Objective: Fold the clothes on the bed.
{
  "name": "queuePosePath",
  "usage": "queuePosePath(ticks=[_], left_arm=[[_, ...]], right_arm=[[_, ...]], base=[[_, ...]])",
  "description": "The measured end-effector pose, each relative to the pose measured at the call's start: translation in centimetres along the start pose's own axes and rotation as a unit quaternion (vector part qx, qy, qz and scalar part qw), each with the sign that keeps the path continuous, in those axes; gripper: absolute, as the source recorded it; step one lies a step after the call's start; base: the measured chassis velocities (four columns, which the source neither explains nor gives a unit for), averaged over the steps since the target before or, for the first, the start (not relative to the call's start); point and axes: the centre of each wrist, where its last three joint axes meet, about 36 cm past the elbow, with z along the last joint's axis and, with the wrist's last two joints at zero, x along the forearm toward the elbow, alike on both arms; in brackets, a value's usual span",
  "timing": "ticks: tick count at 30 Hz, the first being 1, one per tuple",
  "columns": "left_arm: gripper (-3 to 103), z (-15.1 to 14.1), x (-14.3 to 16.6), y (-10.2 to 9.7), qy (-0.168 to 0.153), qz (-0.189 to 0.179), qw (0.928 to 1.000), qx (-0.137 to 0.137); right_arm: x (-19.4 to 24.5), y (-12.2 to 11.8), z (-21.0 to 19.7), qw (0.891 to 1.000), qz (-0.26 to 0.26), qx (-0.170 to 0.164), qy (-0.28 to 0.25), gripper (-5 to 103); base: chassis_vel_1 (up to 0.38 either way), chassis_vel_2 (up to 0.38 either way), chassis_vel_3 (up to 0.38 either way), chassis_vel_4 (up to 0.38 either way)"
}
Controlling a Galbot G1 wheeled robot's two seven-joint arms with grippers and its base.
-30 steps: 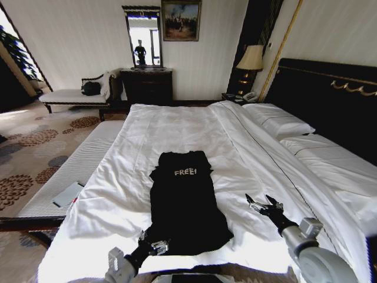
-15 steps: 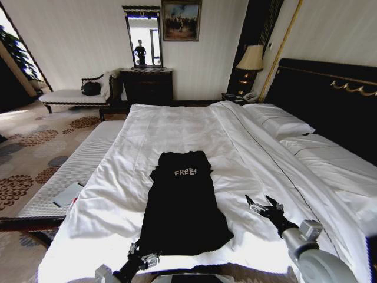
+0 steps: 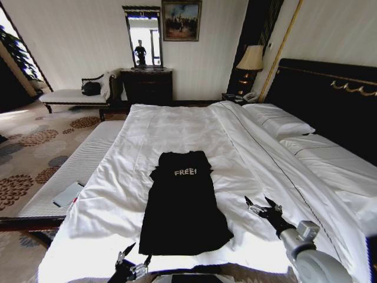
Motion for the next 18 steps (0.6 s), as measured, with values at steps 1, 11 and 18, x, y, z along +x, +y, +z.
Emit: queuePosePath(ticks=[1, 11, 18], left_arm=[[94, 0.1, 0.0, 0.2, 0.001, -0.002, 1.0, -0.001], [93, 1.0, -1.1, 1.1, 0.01, -0.01, 0.9998, 0.012], [92, 1.5, -3.5, 1.0, 0.02, -0.004, 0.9995, 0.025]], right_arm=[[0.0, 0.0, 0.1, 1.0, 0.001, -0.001, 0.001, 100], [-0.5, -0.1, 0.1, 1.0, 0.0, -0.002, 0.004, 100], [-0.6, 0.3, 0.0, 1.0, -0.002, -0.003, 0.009, 100]], base=[[0.0, 0.0, 0.0, 0.0], [0.0, 0.0, 0.0, 0.0], [0.0, 0.0, 0.0, 0.0]])
